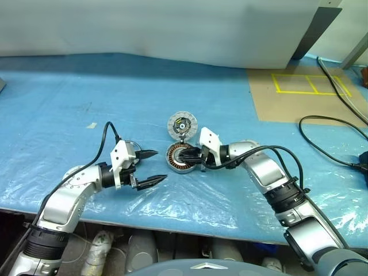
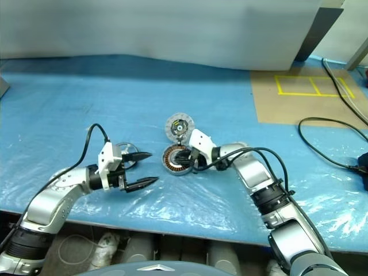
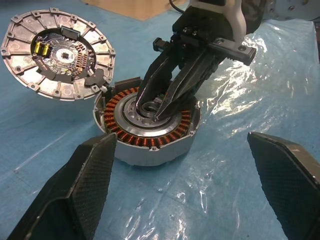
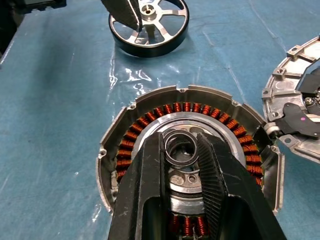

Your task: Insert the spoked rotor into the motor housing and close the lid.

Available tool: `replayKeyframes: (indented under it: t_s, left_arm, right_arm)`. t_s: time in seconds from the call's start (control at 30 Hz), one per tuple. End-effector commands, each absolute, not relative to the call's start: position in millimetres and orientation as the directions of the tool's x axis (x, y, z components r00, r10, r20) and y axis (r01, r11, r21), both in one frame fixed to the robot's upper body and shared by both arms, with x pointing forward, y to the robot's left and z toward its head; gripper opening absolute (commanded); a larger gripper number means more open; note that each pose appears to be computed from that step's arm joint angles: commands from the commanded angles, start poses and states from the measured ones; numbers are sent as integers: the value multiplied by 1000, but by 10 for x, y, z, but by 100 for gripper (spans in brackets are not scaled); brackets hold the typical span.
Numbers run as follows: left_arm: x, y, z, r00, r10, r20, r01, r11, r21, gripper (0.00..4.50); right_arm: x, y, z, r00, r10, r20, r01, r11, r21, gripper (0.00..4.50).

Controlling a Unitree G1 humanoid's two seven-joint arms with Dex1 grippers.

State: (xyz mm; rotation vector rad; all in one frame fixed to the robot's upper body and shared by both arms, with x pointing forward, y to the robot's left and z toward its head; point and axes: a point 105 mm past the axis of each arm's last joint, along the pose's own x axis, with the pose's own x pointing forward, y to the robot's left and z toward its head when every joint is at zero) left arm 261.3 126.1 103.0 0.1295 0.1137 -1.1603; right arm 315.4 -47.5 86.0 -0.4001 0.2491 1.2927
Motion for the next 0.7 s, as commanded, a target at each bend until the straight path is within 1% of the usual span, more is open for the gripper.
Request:
replayKeyframes:
  t_s: [0.03,0.3,0.7]
  left_arm:
    - [2624,1235,1132,391,-911,-133,920,382,86,439]
    - [2635,1221,1126,389,-912,-133,921,380,85,439]
    - [2639,1301,965,392,-910,-138,920,385,74,439]
  right_arm:
    - [3178,-456,995,270,889,-369,-957,208,-200,55]
    - [3197,-491,942,288,876,-386,-952,220,-211,55]
    - [3207,-492,929,306,874,-378,-944,228,-238,55]
